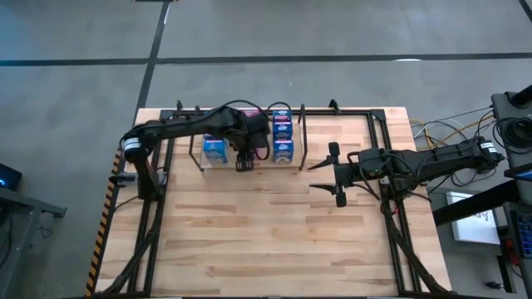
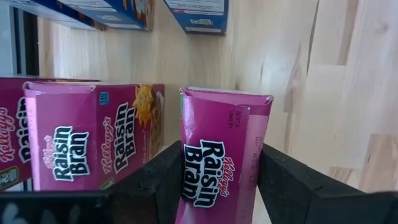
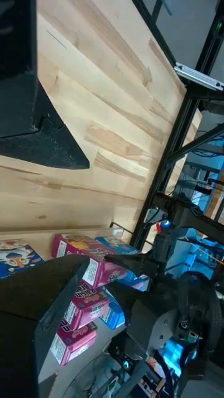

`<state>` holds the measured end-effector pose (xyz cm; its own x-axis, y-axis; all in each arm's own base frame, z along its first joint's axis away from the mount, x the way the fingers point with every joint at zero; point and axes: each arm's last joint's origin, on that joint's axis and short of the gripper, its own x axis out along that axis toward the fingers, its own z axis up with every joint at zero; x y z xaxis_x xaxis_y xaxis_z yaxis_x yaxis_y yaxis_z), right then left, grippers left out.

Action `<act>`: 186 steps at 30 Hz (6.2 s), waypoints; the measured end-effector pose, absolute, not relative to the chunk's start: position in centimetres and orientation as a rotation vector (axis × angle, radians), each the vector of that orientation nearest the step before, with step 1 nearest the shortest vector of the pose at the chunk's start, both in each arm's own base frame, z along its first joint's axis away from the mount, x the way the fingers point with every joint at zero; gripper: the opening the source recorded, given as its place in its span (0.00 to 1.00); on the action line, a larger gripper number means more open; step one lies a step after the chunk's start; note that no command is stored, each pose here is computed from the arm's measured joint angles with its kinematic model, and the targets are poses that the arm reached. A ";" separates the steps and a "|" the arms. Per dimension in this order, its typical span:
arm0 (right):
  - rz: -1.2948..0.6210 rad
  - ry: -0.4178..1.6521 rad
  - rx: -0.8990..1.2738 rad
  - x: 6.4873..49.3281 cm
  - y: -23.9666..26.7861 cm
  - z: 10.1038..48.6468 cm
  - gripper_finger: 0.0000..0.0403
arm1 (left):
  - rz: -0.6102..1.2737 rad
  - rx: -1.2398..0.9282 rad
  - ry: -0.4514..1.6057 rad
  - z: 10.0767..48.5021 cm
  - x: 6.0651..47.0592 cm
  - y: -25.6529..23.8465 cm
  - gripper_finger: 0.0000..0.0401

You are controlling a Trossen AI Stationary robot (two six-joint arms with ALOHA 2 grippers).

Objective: Stack cereal on shelf
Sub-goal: Put the violet cereal box on the shelf aligned with the violet cereal box, then return to Home Position

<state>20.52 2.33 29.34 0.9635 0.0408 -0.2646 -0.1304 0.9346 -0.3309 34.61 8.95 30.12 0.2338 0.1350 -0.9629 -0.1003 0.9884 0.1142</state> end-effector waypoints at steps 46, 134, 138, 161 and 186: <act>0.088 0.259 -0.350 20.5 2.3 29.3 0.56 | 0.170 0.042 1.352 29.2 35.0 9.7 0.42; -0.026 0.197 -0.367 20.6 -0.5 26.5 0.56 | 0.126 0.186 0.337 31.2 16.9 1.3 0.51; -0.087 0.194 -0.354 20.5 -1.7 25.8 0.56 | 0.131 0.189 0.298 30.7 15.8 1.3 0.51; -0.079 0.171 -0.260 19.4 -4.9 24.6 0.56 | 0.179 0.177 0.205 26.8 11.2 1.1 0.42; -0.115 0.040 -0.182 14.9 -3.8 21.2 0.56 | 0.236 0.107 0.033 24.9 8.4 1.0 0.40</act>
<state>14.93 -3.75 21.23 0.9926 -0.1179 -0.0294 0.1106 0.9769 -0.1831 8.35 1.03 24.90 0.9718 0.2350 -0.0203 -0.2315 0.9666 0.1096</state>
